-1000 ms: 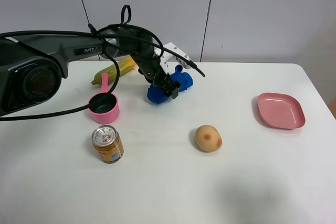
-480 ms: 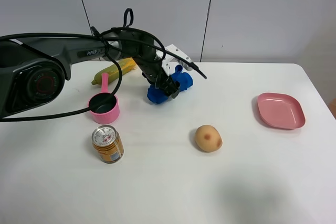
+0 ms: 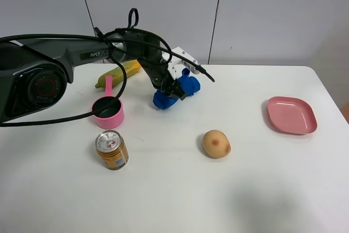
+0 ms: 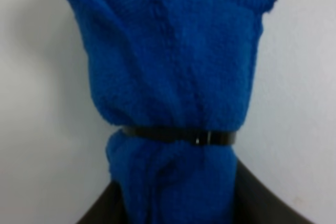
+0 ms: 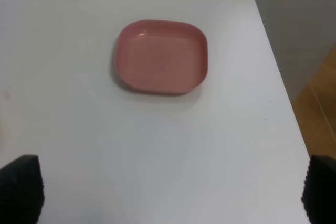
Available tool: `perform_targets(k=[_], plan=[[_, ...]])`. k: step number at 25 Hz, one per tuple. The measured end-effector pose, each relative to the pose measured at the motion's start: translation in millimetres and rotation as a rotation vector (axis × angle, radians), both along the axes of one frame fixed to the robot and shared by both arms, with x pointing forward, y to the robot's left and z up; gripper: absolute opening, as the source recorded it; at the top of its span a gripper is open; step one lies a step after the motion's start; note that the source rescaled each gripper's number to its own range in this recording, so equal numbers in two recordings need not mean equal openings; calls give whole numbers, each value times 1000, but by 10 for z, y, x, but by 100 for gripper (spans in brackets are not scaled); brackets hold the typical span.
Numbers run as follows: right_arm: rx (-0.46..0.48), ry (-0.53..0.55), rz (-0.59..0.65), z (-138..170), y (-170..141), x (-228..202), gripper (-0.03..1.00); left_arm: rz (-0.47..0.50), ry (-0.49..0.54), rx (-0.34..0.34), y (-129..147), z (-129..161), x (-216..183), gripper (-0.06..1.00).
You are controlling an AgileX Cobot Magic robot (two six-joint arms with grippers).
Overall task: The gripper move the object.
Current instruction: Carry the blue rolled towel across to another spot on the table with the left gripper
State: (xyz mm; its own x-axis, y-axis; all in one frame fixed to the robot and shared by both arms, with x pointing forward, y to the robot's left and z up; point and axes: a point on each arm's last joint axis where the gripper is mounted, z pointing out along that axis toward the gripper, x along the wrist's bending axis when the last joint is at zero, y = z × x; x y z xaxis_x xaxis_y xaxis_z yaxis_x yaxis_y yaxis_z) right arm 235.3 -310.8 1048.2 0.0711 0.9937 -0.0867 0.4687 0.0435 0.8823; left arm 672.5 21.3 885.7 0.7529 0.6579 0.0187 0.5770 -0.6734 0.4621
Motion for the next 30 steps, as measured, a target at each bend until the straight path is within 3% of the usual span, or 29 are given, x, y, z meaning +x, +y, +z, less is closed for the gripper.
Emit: perform_targets(k=[6,12,21,30], plan=[[0,-1,0,1,0,0,100,3,42,10,18,122,-47,0],[0,-1,0,1,0,0,100,28,-10,-44,7,578,-56,0],[0,-2,0,2,0,1,100,-29,-73,-149,-429,1180,-193,0],[0,-2,0,2,0,1,100,-93,-101,-216,-821,1180,-422,0]])
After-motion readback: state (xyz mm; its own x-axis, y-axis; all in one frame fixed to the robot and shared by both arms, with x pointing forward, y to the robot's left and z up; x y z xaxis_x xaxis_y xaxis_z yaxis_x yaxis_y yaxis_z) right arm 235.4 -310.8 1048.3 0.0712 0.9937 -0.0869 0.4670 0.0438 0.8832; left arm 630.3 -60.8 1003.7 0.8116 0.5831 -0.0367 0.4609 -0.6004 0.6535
